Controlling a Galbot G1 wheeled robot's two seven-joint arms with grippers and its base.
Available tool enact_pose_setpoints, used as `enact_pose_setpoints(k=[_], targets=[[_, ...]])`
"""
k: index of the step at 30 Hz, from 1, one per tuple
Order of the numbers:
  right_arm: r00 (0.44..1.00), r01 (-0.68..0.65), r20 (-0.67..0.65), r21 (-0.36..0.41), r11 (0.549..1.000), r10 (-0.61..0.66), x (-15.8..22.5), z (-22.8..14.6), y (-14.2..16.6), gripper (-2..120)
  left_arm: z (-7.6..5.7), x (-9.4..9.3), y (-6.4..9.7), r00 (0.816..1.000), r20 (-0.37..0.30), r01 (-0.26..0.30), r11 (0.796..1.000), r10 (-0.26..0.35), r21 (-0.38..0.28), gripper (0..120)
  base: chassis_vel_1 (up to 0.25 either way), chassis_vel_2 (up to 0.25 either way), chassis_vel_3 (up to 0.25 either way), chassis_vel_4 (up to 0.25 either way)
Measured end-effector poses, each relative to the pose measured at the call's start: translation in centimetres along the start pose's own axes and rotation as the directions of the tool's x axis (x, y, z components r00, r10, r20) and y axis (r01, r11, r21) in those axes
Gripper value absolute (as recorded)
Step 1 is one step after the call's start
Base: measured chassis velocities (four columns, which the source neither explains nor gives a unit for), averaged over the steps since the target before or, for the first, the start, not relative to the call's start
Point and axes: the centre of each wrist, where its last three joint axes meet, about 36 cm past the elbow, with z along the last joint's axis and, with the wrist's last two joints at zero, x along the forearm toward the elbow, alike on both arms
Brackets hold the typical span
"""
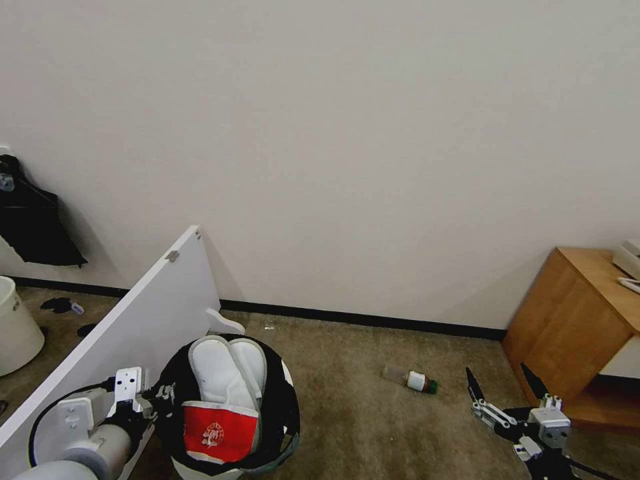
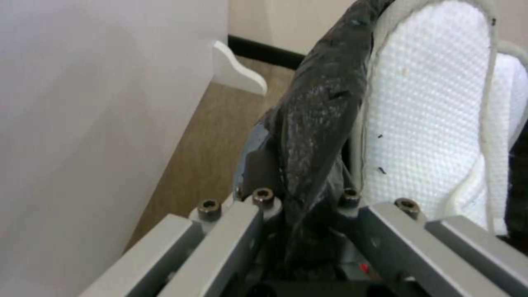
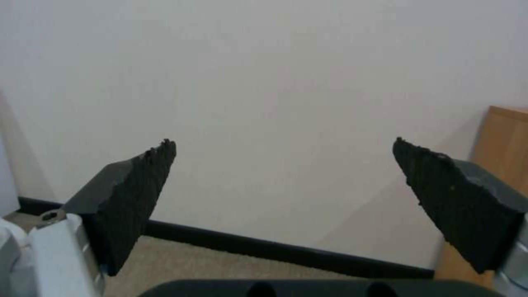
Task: Pick up the trash bin, then pick up the garbage from the floor and place it into the trash bin.
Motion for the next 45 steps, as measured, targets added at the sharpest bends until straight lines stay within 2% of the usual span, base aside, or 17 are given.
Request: enact_pose_setpoints(k=[23, 45], targets=[[1.000, 0.012, 0.009, 0.015, 1.000, -0.013, 0.02, -0.10, -0.06, 100, -0.12, 0.06, -0.02, 1.000, 0.004, -0.002, 1.000, 0.002, -0.001, 4, -0.102, 0.104, 0.104, -0.100], [1.000, 0.019, 0.011, 0.020, 1.000, -0.019, -0.08, 0.38, -0.11, 100, -0.18, -0.01, -0.03, 1.000, 0.005, -0.003, 1.000, 0.003, 0.000, 4, -0.005, 0.008, 0.003, -0.003]])
